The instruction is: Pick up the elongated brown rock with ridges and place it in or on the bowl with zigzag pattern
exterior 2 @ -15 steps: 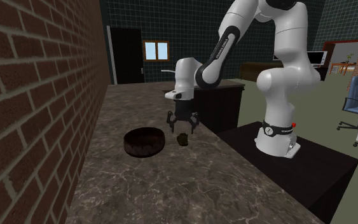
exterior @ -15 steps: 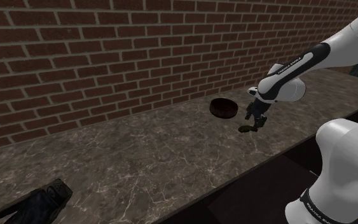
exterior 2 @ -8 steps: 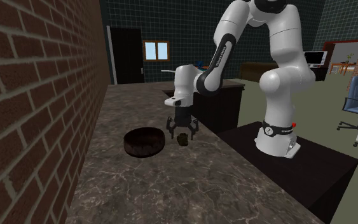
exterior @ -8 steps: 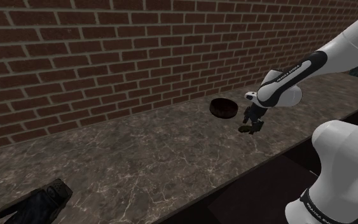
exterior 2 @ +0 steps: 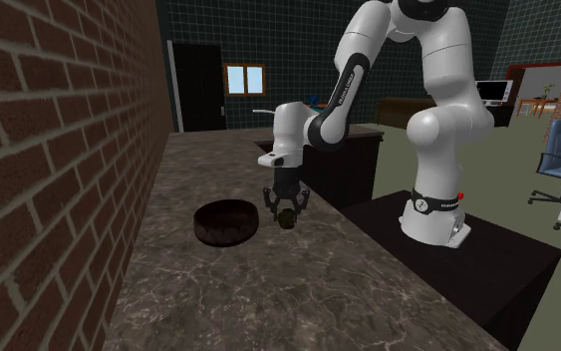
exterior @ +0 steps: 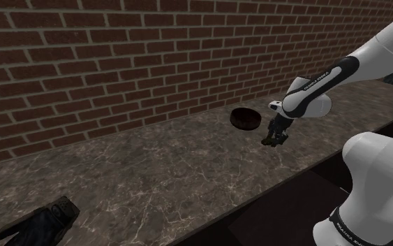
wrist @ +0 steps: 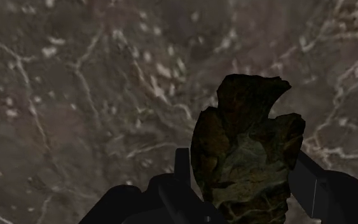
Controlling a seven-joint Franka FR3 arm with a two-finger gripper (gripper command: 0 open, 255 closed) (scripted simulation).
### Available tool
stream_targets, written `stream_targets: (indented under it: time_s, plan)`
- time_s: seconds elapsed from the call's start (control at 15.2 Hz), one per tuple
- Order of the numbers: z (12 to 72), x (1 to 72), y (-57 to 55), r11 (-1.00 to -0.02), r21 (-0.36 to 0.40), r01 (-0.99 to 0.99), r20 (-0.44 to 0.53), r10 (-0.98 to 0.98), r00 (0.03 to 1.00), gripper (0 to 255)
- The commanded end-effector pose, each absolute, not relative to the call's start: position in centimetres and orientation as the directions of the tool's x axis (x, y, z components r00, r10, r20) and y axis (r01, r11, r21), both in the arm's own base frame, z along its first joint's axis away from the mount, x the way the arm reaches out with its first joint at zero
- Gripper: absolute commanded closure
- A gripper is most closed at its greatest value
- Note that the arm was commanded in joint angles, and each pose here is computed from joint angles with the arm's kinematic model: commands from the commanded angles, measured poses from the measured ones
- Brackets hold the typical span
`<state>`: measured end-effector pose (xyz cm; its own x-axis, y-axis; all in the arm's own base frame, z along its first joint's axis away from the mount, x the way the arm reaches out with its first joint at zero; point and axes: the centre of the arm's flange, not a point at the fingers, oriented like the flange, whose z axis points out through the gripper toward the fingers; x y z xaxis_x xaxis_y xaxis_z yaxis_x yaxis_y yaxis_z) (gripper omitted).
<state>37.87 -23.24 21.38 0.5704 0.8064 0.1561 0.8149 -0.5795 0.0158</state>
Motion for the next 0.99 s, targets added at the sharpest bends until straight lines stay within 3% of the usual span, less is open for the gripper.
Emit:
stream_targets:
  time_s: [0.0, 0.4, 0.92]
  plan:
    - [21.4, 37.9, -23.2, -0.58, 0.016, 0.815, 0.157, 0.806, 0.571, 255]
    - [21.4, 37.9, -23.2, -0.58, 0.016, 0.815, 0.157, 0.806, 0.571, 255]
    - [25.6, 37.9, -23.2, -0.58, 0.016, 0.815, 0.157, 0.806, 0.571, 255]
